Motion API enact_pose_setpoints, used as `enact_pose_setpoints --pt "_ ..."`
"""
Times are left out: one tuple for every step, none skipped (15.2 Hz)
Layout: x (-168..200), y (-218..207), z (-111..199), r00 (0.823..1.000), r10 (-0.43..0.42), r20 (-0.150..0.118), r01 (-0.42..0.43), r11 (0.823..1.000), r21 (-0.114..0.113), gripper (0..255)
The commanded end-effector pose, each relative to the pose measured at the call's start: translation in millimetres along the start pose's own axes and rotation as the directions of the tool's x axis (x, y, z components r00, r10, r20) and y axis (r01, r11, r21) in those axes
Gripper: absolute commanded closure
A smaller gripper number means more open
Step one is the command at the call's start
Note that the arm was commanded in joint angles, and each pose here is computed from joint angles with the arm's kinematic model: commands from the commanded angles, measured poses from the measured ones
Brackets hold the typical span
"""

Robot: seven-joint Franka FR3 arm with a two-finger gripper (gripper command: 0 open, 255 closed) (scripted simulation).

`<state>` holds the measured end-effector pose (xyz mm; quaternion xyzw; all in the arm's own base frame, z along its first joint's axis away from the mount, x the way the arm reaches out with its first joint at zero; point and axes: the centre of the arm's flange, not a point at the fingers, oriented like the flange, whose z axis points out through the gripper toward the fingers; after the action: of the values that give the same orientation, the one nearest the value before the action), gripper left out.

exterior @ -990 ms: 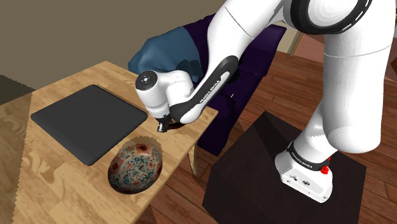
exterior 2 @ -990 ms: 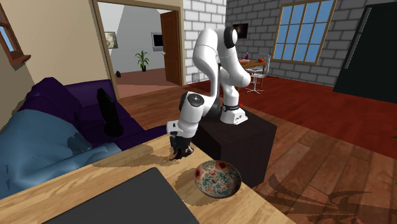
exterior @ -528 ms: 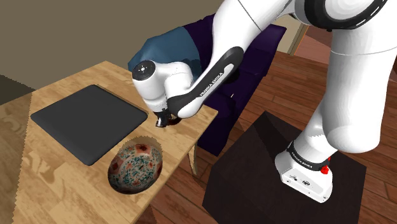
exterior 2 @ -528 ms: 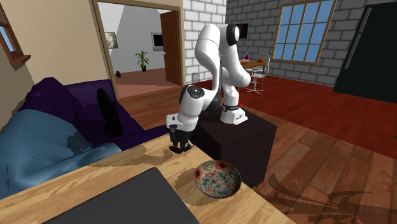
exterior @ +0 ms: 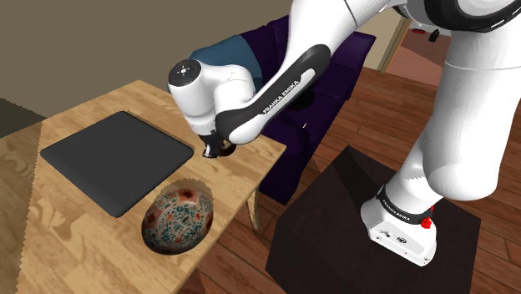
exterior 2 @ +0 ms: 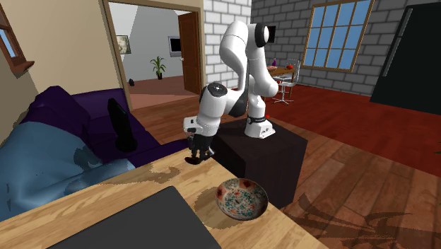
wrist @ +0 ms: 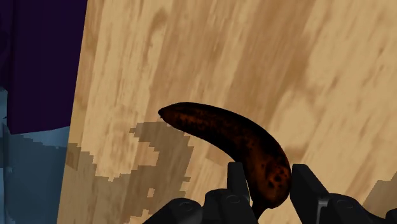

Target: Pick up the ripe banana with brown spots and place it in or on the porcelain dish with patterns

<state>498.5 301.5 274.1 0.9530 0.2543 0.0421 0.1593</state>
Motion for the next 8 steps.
enact_pose_setpoints --pt "-0.4 4.3 -10.0 1.0 0.0 0.0 0.0 1.0 0.0 255" --pt "-0.4 6.0 -15.0 1.0 0.0 0.0 0.0 1.0 0.0 255" --pt "-0.4 7.7 -20.0 1.0 0.0 0.0 0.0 1.0 0.0 255" --pt "-0.4 9.5 -25.0 1.0 0.0 0.0 0.0 1.0 0.0 255" --pt "-0.4 11.2 -30.0 1.0 0.0 0.0 0.0 1.0 0.0 255" --pt "-0.5 12.9 -35.0 1.0 0.0 0.0 0.0 1.0 0.0 255" --pt "-0.5 14.1 -38.6 1.0 0.0 0.0 0.0 1.0 0.0 255" --pt "1.7 2.1 -43.6 1.0 0.0 0.0 0.0 1.0 0.0 255"
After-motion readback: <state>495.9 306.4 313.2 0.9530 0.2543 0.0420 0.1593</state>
